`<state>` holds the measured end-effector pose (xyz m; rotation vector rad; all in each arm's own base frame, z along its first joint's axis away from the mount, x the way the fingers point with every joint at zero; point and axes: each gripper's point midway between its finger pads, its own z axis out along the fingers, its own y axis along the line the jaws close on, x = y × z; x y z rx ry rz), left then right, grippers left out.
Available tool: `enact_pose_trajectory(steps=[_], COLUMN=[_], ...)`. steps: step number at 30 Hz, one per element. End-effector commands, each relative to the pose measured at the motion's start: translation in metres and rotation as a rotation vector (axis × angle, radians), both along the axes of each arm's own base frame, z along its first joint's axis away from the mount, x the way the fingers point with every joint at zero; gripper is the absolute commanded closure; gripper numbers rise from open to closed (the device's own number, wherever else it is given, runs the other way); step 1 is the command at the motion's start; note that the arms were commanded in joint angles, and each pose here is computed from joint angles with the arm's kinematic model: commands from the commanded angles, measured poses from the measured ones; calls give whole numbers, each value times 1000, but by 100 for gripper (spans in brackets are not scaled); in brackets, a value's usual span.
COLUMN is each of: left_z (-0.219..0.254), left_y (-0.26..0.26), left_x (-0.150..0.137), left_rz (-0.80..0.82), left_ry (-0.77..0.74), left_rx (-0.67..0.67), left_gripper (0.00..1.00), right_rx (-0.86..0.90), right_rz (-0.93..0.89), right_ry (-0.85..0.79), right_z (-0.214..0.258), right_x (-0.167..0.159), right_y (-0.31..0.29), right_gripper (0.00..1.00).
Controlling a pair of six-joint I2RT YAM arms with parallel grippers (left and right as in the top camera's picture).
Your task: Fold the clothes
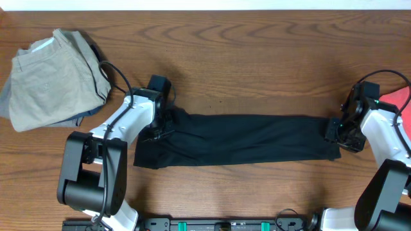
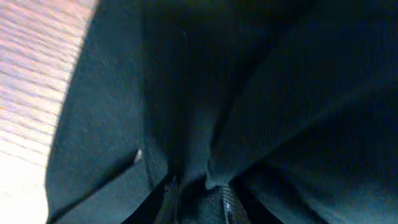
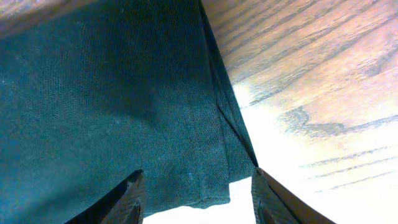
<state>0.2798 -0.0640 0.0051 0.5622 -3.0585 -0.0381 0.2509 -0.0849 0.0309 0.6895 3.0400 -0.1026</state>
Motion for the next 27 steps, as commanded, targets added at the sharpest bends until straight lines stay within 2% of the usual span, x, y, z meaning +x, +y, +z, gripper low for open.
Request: enact_pose_trajectory(steps=[1,8,10,15,20,22,27], left_z=[-6,-6,-6,-6,-6,-6,-6], left_y=[10,10,10,10,10,11,11], left_x=[-3,-3,-3,-3,-3,-4,-4], left_rz=[13,13,13,13,13,13,13], left_ry=[18,18,18,18,20,23,22], left_rx=[39,39,39,39,39,40,40], left_gripper=[74,73,73,74,73,73,73], right_rx=[-1,5,4,0,-24,-51,-109], right_rz=[-30,-42,-42,-61,-86,-106,-161], right_ry=[44,64,63,50,38,31,-28], right_z=[-13,-35,-37,-37,-29,-25,-17], right_x=[-16,-33,-34,-31,-25,-22,-10], right_y=[-1,5,5,4,-6,-14,-40], right_gripper=[48,51,55,82,89,95,94])
